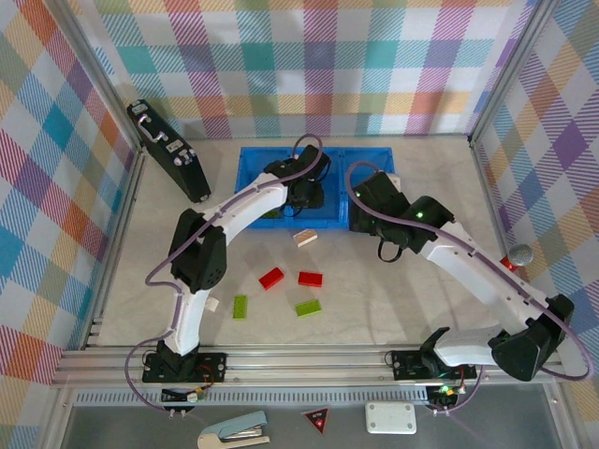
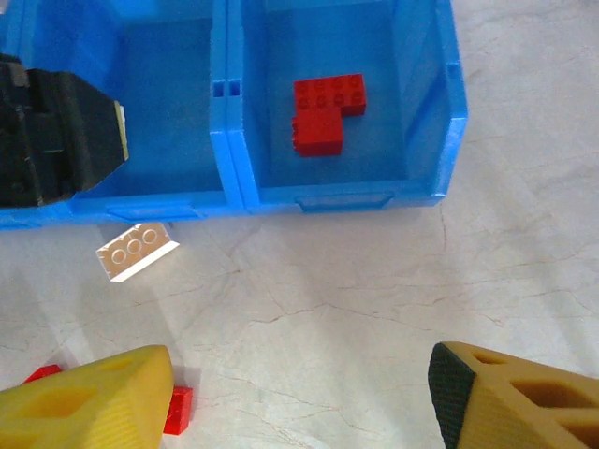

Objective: Sort the legos into containers by color
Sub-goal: Place the lego in the container.

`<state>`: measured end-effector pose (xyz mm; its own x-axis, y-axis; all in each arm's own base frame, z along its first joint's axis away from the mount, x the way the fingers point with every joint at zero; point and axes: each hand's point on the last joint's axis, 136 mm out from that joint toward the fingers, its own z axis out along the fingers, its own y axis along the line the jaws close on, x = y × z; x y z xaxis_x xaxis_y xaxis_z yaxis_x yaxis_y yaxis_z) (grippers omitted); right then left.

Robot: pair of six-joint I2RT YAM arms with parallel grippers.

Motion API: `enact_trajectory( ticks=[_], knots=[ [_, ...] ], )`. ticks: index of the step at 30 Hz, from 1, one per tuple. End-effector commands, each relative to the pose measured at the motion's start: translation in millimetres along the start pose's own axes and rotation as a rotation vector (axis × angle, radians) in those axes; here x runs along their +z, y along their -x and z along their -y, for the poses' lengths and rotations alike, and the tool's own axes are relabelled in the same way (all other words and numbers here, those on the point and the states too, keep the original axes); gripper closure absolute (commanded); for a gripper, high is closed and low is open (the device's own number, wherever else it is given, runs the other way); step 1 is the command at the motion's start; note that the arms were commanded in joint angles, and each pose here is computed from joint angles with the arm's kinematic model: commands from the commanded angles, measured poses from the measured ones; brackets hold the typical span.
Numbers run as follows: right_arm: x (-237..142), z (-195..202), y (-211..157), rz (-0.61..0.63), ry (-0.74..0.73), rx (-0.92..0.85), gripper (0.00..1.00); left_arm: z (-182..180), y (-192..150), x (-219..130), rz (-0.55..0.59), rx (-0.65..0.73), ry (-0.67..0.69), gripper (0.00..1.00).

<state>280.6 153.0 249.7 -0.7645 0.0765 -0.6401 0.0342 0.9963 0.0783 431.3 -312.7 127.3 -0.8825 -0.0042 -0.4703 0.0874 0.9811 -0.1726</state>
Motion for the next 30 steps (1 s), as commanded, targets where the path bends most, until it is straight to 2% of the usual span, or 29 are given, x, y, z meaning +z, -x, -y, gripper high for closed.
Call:
enact_trajectory(
  ticks=[1, 16, 23, 30],
  knots=[
    [-7.7, 17.0, -3.5, 0.008, -0.039, 0.017, 0.27, 6.9, 14.4, 8.9, 0.042, 0.015, 0.015, 0.64],
    [-13.4, 24.7, -11.8, -0.013, -0.041, 0.018, 0.27, 12.7, 12.9, 76.8, 0.015, 0.011, 0.054, 0.63],
    [-10.7, 25.8, -21.2, -0.041, -0.037, 0.016, 0.27, 14.4, 16.0, 75.5, 0.029, 0.015, 0.05, 0.56],
    [-7.5, 18.8, -26.1, -0.063, -0.001, 0.012, 0.27, 17.7, 28.0, 53.1, 0.062, 0.016, 0.03, 0.54]
  ],
)
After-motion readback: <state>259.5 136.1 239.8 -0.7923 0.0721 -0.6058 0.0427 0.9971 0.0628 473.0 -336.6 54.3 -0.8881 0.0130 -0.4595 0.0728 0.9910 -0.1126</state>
